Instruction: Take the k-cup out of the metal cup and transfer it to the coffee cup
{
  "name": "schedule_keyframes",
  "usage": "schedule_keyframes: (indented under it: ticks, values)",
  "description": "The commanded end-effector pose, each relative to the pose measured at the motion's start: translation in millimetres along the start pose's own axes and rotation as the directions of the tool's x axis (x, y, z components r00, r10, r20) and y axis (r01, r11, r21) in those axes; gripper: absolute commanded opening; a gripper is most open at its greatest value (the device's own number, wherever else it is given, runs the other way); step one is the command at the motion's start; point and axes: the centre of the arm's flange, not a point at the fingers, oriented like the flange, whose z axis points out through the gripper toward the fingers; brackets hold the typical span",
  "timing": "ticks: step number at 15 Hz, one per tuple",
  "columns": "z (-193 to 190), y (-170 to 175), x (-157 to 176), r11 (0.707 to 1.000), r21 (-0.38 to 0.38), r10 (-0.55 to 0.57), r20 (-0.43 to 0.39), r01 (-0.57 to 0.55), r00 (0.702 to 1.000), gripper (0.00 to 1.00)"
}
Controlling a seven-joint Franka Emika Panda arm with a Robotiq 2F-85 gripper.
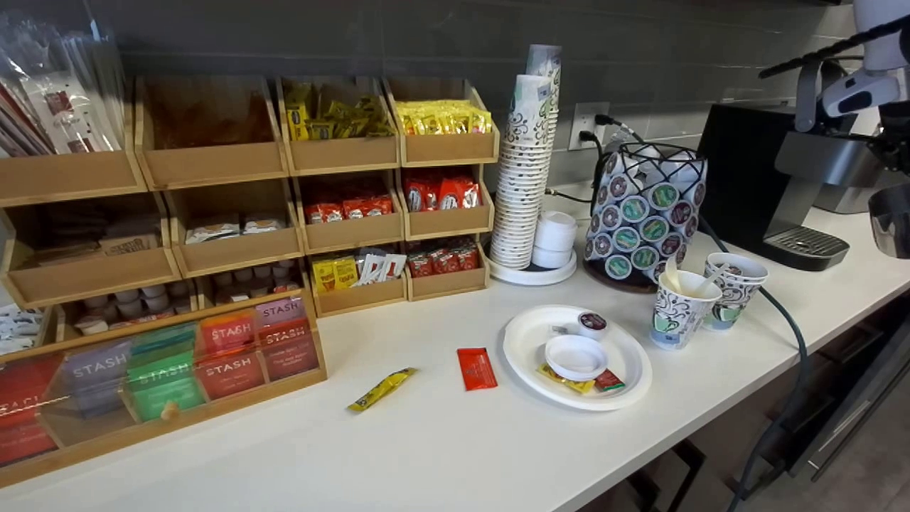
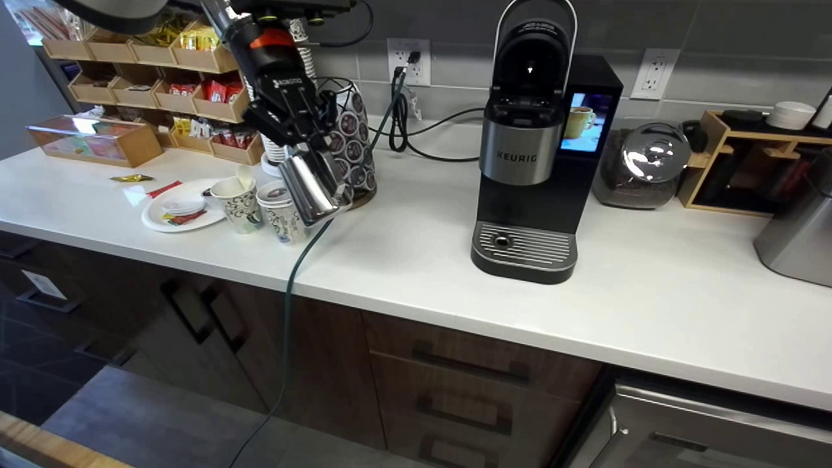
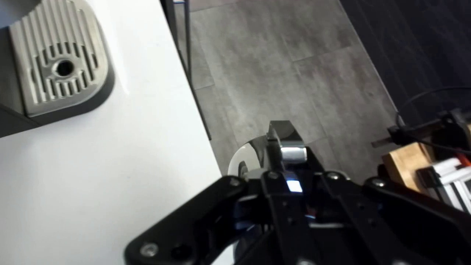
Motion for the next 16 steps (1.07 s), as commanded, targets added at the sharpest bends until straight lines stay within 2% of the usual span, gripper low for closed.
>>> schedule_keyframes:
  ticks: [1, 5, 6, 7, 8, 11, 14, 16]
  values:
    - [-3.2, 0.5, 0.5, 1.000, 0.010, 0.002, 0.000, -0.002, 1.000, 0.17]
    - [-1.1, 0.6, 0.9, 1.000, 0.011, 0.001, -0.001, -0.001, 1.000, 0.17]
    - [-0.9, 0.6, 1.0, 1.000, 0.011, 0.001, -0.001, -0.001, 1.000, 0.04]
    - [-3.1, 19.0, -4.1, 0.994, 0.081, 0.075, -0.058, -0.070, 0.996, 0.04]
    - [-1.3, 29.5, -12.8, 0.988, 0.129, 0.095, -0.101, -0.081, 0.990, 0.04]
    - [15.1, 59.7, -44.4, 0.955, 0.246, 0.204, -0.136, -0.167, 0.970, 0.04]
    - [35.1, 81.7, -66.3, 0.906, 0.363, 0.296, -0.171, -0.219, 0.940, 0.04]
    - [46.8, 86.7, -72.7, 0.862, 0.449, 0.349, -0.190, -0.235, 0.918, 0.04]
